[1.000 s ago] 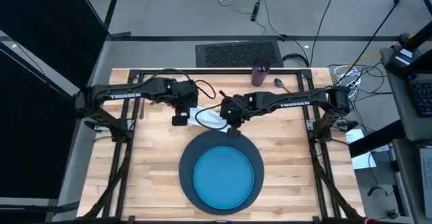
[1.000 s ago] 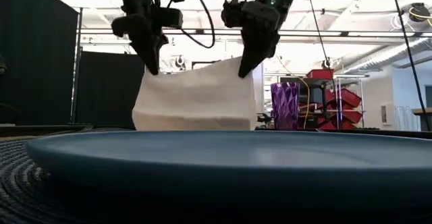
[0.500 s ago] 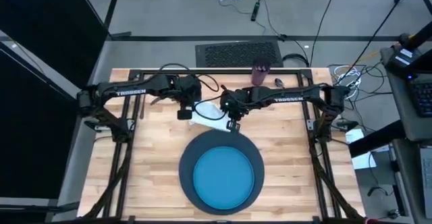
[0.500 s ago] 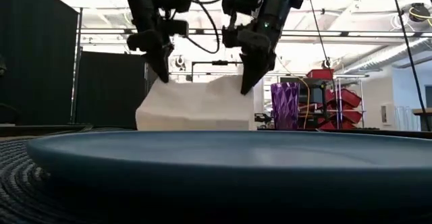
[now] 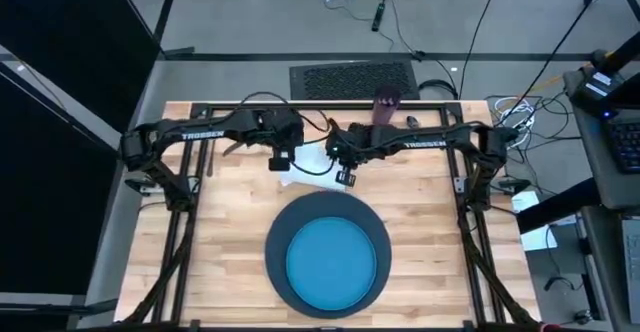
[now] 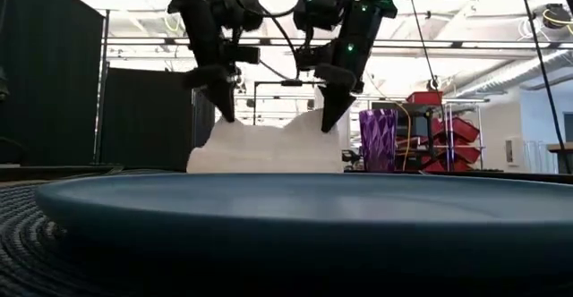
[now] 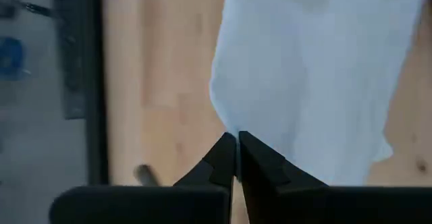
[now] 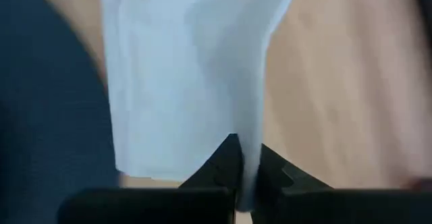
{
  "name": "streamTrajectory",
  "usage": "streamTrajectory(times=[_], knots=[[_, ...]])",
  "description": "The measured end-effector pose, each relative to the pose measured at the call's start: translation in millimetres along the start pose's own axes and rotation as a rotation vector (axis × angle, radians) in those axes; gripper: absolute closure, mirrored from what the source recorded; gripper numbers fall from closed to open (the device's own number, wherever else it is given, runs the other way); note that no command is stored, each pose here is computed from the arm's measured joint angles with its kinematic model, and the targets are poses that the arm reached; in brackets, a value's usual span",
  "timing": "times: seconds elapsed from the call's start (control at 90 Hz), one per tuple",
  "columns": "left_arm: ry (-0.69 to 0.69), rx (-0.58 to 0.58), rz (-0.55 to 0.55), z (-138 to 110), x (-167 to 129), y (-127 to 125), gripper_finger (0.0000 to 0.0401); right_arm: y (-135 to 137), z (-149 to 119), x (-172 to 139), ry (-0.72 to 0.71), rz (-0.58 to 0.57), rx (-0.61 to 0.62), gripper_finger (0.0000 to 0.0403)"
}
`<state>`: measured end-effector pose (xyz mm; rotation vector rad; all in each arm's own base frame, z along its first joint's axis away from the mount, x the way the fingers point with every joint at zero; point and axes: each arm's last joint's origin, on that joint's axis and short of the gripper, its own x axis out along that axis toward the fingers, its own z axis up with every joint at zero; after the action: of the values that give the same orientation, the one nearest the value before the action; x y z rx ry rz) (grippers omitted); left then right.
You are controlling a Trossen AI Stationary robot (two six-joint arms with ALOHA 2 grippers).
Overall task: Set table place
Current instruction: Fold the white table napkin
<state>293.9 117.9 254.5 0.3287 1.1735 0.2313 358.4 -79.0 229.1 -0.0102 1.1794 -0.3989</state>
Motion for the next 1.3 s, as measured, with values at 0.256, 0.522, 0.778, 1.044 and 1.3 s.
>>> streamTrajectory(times=[0.256, 0.522, 0.778, 1.044, 1.3], knots=[[-0.155, -0.024, 0.198, -1, -61, 16, 0.0401, -16, -1, -53, -0.141, -0.161, 0.038, 0.0403], [-0.37, -0.065, 0.317, 7, -127, 34, 0.0401, -35, 1, -111, -0.41, -0.218, 0.082, 0.0403], [-0.35, -0.124, 0.233, 14, -113, 32, 0.0401, -42, -1, -110, -0.392, -0.19, 0.107, 0.0403], [-0.171, -0.108, 0.017, 0, -55, -13, 0.0401, 6, -15, -81, -0.127, -0.093, 0.053, 0.0403], [-0.1, -0.082, -0.077, -4, -51, -50, 0.0401, 41, -21, -83, -0.088, 0.073, 0.086, 0.0403]])
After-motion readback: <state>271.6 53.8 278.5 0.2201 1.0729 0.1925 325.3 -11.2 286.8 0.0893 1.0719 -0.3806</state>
